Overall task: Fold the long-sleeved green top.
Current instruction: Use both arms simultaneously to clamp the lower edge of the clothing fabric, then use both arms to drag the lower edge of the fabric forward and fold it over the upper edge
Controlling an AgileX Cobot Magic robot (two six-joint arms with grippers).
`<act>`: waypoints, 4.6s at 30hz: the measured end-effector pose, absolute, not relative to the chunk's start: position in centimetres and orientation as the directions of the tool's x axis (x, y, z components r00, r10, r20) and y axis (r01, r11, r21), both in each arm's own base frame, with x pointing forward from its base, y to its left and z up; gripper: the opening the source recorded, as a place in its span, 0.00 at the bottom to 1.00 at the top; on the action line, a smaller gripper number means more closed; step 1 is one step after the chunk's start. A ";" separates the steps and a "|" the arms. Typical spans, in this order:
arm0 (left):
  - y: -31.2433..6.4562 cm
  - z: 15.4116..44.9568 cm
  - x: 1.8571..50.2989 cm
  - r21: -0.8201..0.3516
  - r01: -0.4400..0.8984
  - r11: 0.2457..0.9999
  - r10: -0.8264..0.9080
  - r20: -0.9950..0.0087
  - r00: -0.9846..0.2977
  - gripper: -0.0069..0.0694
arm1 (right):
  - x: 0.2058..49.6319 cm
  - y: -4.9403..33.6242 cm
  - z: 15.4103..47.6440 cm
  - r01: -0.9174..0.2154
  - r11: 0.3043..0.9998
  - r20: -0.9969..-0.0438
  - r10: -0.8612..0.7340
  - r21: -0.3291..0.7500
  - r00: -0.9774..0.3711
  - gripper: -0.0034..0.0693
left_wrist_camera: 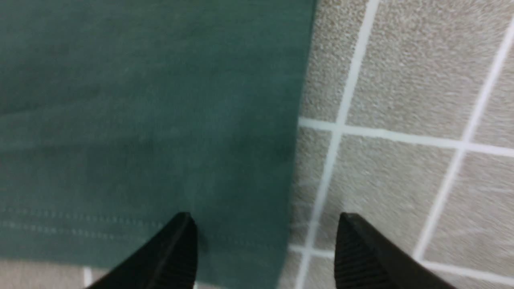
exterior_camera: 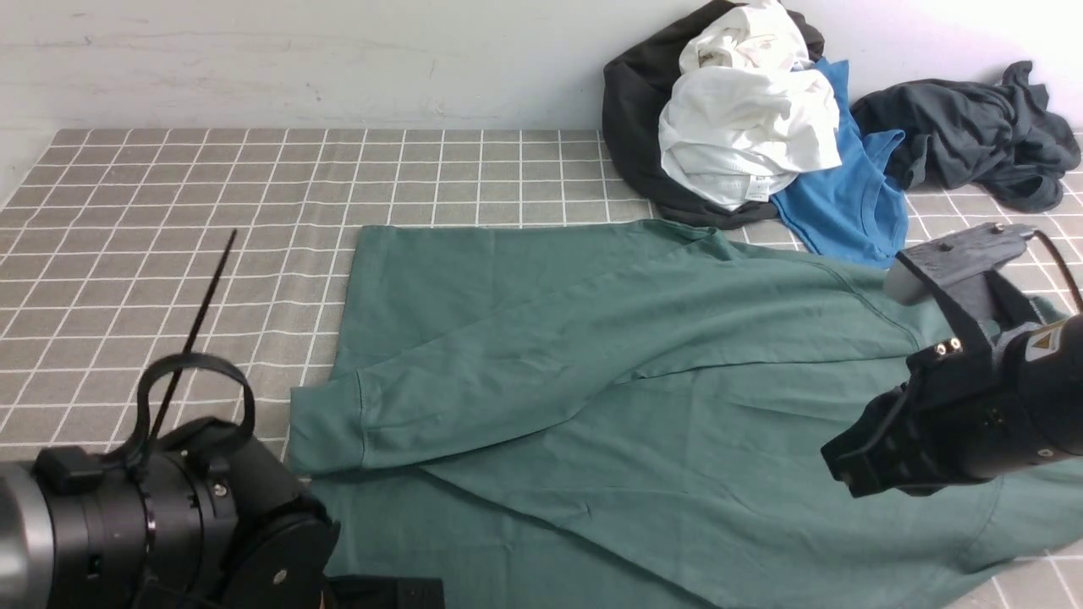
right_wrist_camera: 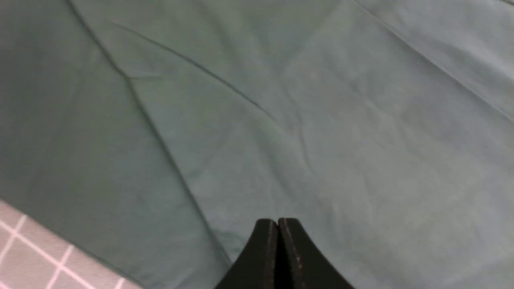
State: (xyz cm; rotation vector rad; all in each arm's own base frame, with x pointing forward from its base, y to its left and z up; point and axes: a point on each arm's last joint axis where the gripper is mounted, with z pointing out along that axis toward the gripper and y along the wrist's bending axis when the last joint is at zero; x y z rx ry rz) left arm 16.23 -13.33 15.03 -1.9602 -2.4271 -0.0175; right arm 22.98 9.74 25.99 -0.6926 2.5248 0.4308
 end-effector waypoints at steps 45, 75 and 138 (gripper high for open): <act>-6.8 25.4 15.0 0.279 0.721 0.634 0.767 -0.344 -0.541 0.11 | 20.2 5.5 21.9 -0.839 0.490 -0.141 -0.872 -0.239 -0.469 0.29; -6.7 24.9 13.7 0.131 0.641 0.756 0.649 -0.272 -0.710 0.11 | 21.9 5.7 17.0 -0.866 0.439 -0.090 -0.898 -0.239 -0.430 0.06; -4.8 32.3 43.1 0.010 0.167 0.986 0.132 -0.659 -0.741 0.23 | 45.9 15.9 15.1 -0.774 0.627 -0.570 -0.604 0.092 -0.557 0.04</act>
